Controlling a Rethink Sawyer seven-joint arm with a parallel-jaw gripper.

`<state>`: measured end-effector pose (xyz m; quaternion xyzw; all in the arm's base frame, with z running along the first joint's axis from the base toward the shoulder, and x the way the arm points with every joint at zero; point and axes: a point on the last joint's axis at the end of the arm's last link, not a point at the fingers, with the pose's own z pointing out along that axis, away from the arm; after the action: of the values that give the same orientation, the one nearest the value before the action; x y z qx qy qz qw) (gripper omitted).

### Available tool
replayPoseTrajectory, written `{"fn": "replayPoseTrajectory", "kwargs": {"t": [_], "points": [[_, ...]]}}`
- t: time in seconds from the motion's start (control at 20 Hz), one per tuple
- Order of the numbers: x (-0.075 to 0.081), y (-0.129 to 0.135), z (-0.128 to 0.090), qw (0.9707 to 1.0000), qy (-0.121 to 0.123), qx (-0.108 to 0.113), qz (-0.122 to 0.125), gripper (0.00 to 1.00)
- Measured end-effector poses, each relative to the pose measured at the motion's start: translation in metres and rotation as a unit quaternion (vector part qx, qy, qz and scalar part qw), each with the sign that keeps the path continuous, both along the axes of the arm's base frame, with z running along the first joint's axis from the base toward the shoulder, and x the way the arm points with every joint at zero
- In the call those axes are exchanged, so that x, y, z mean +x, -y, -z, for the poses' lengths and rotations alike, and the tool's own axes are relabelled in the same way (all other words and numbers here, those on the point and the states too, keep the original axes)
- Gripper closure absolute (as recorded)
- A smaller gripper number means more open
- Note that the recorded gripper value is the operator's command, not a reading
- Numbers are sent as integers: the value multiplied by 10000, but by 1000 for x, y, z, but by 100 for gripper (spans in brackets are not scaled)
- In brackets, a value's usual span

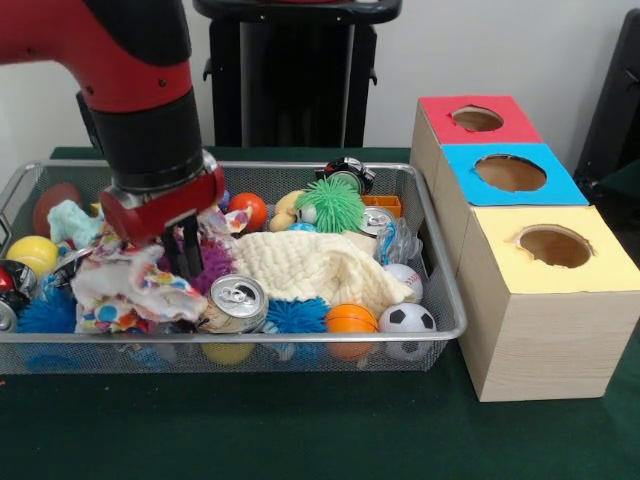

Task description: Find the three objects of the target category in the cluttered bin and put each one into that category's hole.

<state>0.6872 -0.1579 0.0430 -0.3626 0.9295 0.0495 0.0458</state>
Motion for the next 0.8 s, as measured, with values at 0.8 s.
{"fn": "replayPoseTrajectory", "kwargs": {"t": [0.8], "points": [[-66,90,-21,9973,-334,-364,549,100]]}}
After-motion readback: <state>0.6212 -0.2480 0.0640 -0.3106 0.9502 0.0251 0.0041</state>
